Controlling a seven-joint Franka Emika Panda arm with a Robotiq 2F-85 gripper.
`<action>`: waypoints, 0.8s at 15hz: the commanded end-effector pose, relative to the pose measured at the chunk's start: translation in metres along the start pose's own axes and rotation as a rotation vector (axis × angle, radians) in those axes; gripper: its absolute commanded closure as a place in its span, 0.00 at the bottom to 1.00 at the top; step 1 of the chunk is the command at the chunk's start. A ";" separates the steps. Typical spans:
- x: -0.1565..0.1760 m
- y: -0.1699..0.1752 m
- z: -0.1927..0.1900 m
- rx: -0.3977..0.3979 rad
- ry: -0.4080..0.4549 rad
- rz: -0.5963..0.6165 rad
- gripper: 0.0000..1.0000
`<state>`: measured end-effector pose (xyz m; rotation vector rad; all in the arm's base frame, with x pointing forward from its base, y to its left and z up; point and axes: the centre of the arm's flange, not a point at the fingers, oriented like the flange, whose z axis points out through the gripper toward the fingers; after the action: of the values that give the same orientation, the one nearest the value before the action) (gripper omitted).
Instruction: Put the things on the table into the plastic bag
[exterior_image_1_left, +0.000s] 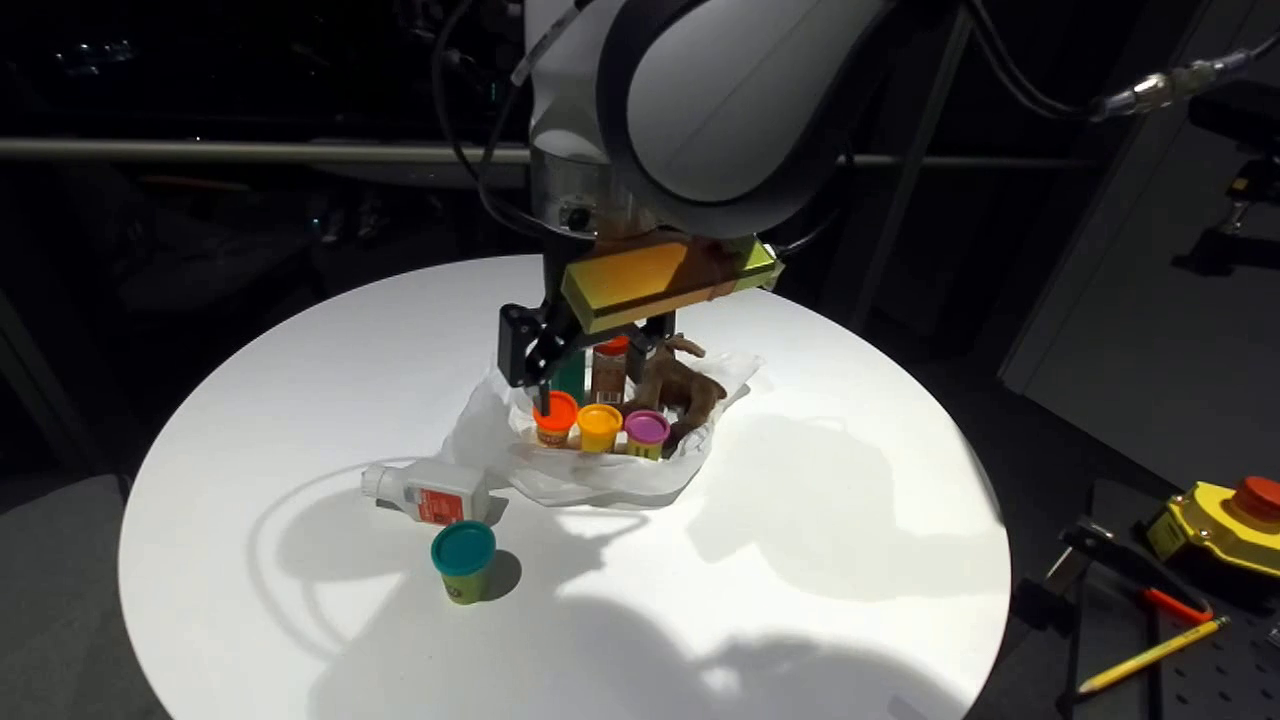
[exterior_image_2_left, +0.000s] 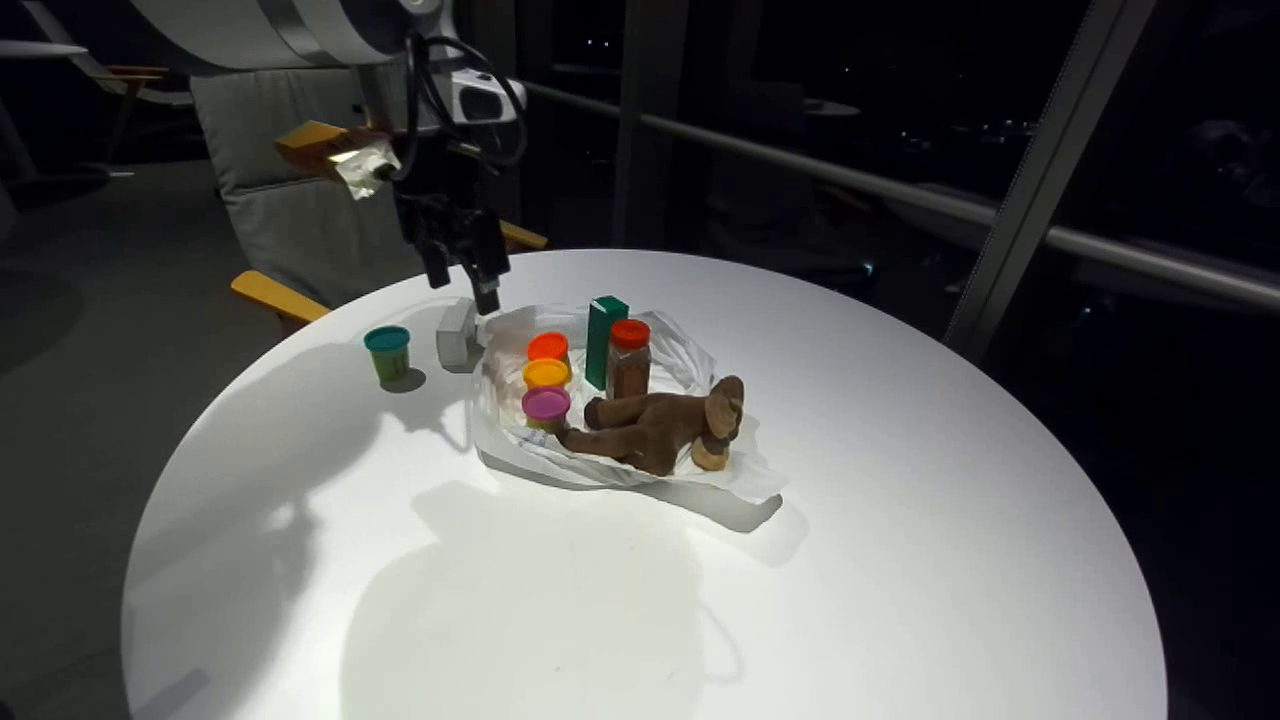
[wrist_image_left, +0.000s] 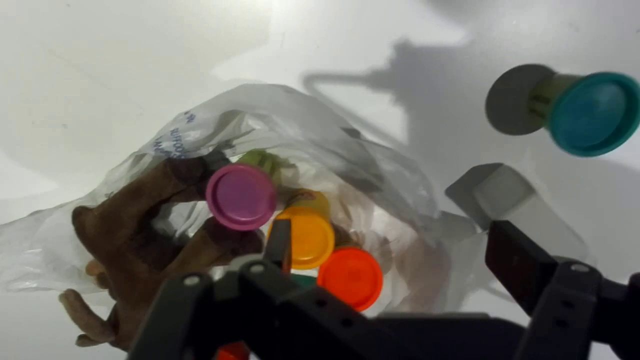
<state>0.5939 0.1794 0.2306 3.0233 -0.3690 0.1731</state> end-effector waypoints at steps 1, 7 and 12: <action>-0.030 -0.044 -0.006 -0.005 0.006 -0.129 0.00; -0.052 -0.101 0.028 -0.025 0.032 -0.294 0.00; -0.055 -0.132 0.045 0.016 -0.014 -0.355 0.00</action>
<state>0.5602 0.2974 0.1753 3.0107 0.1066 0.1331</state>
